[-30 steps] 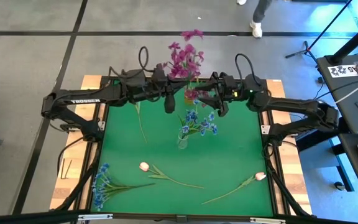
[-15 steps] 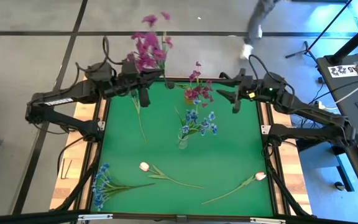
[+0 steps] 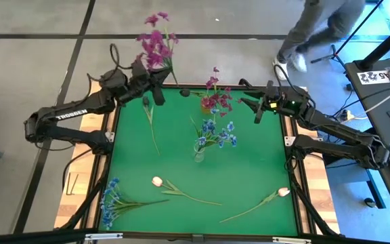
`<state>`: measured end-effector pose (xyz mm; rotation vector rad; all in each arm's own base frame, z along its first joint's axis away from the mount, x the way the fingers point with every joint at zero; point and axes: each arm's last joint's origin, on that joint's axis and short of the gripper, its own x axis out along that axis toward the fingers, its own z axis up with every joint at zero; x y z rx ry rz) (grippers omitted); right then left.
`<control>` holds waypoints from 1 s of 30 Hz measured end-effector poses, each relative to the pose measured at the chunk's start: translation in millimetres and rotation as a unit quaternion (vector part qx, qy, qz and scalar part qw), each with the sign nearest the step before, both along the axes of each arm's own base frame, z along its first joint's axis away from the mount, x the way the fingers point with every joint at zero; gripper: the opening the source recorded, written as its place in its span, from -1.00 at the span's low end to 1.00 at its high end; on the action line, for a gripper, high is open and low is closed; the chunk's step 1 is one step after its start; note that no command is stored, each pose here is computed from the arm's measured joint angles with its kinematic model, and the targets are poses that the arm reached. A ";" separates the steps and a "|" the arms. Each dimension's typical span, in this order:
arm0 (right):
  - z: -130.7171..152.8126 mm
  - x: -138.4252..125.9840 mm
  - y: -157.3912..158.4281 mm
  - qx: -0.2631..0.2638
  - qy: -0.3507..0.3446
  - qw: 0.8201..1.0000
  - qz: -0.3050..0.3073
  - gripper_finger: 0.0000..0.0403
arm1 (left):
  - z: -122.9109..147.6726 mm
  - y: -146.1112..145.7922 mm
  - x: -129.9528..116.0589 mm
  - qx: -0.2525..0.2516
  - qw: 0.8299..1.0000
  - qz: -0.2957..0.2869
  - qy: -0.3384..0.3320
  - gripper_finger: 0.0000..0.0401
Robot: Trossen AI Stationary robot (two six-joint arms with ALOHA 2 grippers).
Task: Sort flowers into vase by color
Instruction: Put the purple flowers into the yellow vase
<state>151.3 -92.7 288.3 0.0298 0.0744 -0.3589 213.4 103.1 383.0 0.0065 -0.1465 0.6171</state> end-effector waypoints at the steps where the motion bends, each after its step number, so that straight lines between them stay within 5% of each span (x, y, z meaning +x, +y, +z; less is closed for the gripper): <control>1: -1.2 -0.4 -0.6 0.002 0.002 1.000 -0.002 -0.20 | -3.1 5.8 -2.3 -0.007 1.000 0.010 0.002 -1.00; 11: -3.0 0.1 -1.1 0.000 0.012 1.000 -0.006 -0.20 | -42.8 65.0 -7.0 -0.053 0.998 -0.012 -0.017 -1.00; 30: -6.6 -0.1 -0.9 -0.010 0.035 0.999 -0.002 -0.20 | -122.9 115.1 55.8 -0.051 0.993 -0.092 -0.061 -1.00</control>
